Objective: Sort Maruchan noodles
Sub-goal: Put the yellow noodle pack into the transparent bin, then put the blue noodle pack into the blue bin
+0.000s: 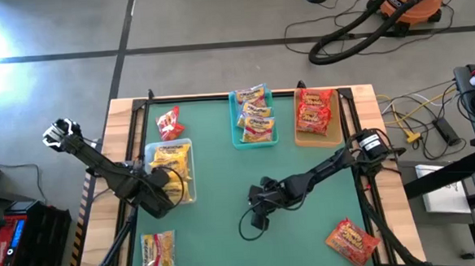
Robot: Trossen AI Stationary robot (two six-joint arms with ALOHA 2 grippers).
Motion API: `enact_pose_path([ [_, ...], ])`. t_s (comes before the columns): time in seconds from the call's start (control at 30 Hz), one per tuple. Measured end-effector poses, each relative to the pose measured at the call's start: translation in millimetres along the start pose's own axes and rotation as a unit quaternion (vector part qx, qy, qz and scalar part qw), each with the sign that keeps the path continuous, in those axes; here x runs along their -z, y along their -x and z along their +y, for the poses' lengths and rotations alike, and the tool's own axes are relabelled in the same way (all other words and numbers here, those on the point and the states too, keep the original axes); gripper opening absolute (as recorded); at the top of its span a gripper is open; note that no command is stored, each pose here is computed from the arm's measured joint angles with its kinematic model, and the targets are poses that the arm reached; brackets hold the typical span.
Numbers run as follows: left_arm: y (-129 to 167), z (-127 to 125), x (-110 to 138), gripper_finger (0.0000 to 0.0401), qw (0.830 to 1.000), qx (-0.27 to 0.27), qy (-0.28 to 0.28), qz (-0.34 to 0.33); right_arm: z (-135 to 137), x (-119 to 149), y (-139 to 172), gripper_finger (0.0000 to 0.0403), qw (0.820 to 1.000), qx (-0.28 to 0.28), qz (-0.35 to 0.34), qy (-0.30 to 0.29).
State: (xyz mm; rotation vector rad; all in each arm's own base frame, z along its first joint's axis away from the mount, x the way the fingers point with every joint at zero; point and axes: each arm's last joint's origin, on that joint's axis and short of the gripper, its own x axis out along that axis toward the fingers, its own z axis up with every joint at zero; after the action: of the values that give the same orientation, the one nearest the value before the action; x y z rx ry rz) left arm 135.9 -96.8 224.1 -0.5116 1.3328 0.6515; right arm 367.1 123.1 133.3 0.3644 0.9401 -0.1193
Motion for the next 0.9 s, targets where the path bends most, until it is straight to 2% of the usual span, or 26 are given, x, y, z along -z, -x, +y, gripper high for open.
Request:
enact_pose_path([
  [0.27,5.0,-27.3,-3.9,0.0213,0.988,0.144,0.06,0.0,0.0,0.4,0.0,0.0079,1.0,0.001,0.001,0.001],
  [0.37,9.6,-25.9,-4.9,0.0213,0.989,0.133,0.072,-0.005,0.0,0.4,0.0,0.0079,1.0,0.001,0.001,0.001],
  [0.53,20.2,-12.7,-6.8,0.0213,0.99,0.053,0.128,-0.027,-0.6,0.3,-0.1,0.0079,1.0,0.002,0.002,0.005],
  [0.6,27.2,-10.6,-6.3,0.0213,0.988,0.036,0.151,-0.023,-0.7,0.4,-0.1,0.0079,1.0,0.002,0.002,0.005],
  [0.7,41.4,-16.2,-4.3,0.0213,0.985,0.058,0.159,-0.014,-1.2,1.2,-0.3,0.0079,1.0,0.003,0.005,0.005],
  [0.9,77.0,-45.5,9.1,0.0213,0.981,0.121,0.153,0.002,-2.6,3.6,-0.1,0.0079,1.0,0.009,0.018,0.008],
])
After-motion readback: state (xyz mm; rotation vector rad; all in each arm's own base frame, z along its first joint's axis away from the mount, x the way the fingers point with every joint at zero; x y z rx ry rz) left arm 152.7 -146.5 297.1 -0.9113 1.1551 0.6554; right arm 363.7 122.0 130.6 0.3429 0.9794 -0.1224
